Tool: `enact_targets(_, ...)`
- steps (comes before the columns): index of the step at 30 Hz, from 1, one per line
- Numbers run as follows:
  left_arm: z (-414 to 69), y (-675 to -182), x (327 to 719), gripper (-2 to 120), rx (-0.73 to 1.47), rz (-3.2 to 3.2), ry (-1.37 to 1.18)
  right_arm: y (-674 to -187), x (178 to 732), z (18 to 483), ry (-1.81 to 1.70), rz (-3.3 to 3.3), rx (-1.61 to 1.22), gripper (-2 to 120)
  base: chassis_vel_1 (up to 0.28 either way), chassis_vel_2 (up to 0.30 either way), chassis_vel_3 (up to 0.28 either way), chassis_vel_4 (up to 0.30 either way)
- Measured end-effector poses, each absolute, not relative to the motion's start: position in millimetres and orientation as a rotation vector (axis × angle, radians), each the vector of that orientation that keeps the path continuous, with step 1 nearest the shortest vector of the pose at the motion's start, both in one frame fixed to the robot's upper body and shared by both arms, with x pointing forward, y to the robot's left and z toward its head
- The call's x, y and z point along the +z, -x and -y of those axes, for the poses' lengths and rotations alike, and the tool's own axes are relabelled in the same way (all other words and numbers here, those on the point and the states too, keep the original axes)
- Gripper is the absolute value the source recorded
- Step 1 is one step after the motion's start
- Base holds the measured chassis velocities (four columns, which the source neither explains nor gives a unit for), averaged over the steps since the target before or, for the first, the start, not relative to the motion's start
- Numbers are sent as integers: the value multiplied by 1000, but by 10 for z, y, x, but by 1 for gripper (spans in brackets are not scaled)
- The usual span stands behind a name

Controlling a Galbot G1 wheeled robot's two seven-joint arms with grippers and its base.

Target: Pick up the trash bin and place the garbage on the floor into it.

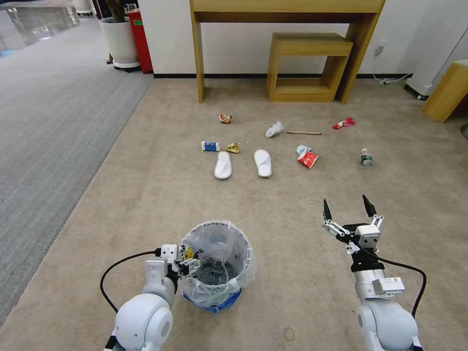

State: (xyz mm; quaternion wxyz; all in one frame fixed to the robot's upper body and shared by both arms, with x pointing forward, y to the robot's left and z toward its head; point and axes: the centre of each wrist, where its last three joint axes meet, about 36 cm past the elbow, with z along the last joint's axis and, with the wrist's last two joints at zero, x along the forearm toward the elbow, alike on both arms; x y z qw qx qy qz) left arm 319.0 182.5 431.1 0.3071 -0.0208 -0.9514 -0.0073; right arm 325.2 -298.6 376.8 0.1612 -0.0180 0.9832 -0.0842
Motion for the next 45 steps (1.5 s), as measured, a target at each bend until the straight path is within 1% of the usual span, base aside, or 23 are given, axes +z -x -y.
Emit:
enact_targets(7,-1945,-3319,4131,100,-97,2490,-6,-3237,3770,2989,48,-2807,-242,100,0,0,0,0)
enact_targets(13,-1928,-3334,4106,98,-83,2483,1,-3232,3761,3001,45,-2807,-245,100,0,0,0,0)
enact_targets(16,-1823,-3310,4060,84,-65,2469,22,-3242,3762,2990,45,-2805,-243,100,0,0,0,0)
enact_targets(17,-1823,-3310,4060,84,-65,2469,22,-3242,3762,2990,45,-2805,-243,100,0,0,0,0)
enact_targets(19,-1789,-3313,4024,74,-65,2462,26,-3244,3759,2988,45,-2806,-242,100,0,0,0,0)
enact_targets(20,-1789,-3313,4024,74,-65,2462,26,-3244,3759,2988,45,-2806,-242,100,0,0,0,0)
enact_targets(21,-1789,-3327,4003,70,-66,2458,27,-3241,3756,2989,45,-2807,-243,100,0,0,0,0)
enact_targets(23,-1814,-3363,3977,60,-66,2455,20,-3235,3752,3005,41,-2807,-247,100,0,0,0,0)
enact_targets(24,-1814,-3363,3977,60,-66,2455,20,-3235,3752,3005,41,-2807,-247,100,0,0,0,0)
enact_targets(27,-1878,-3401,3953,44,-70,2452,4,-3228,3752,3031,36,-2805,-253,100,0,0,0,0)
enact_targets(28,-1878,-3401,3953,44,-70,2452,4,-3228,3752,3031,36,-2805,-253,100,0,0,0,0)
enact_targets(29,-1899,-3409,3949,41,-73,2452,-1,-3227,3753,3036,35,-2805,-254,100,0,0,0,0)
enact_targets(31,-1943,-3426,3944,29,-80,2452,-9,-3229,3752,3037,35,-2804,-253,100,0,0,0,0)
enact_targets(32,-1958,-3429,3944,26,-81,2452,-10,-3231,3753,3035,35,-2804,-253,100,0,0,0,0)
enact_targets(33,-1958,-3429,3944,26,-81,2452,-10,-3231,3753,3035,35,-2804,-253,100,0,0,0,0)
enact_targets(36,-2005,-3407,3960,11,-80,2451,-7,-3241,3746,3020,38,-2804,-248,100,0,0,0,0)
enact_targets(37,-2005,-3407,3960,11,-80,2451,-7,-3241,3746,3020,38,-2804,-248,100,0,0,0,0)
enact_targets(38,-2024,-3396,3971,8,-79,2452,-9,-3242,3743,3016,38,-2805,-247,100,0,0,0,0)
enact_targets(40,-2059,-3365,4001,5,-77,2457,-13,-3244,3736,3005,41,-2806,-245,100,0,0,0,0)
enact_targets(45,-2128,-3296,4036,5,-85,2457,-16,-3247,3732,2987,44,-2806,-242,100,0,0,0,0)
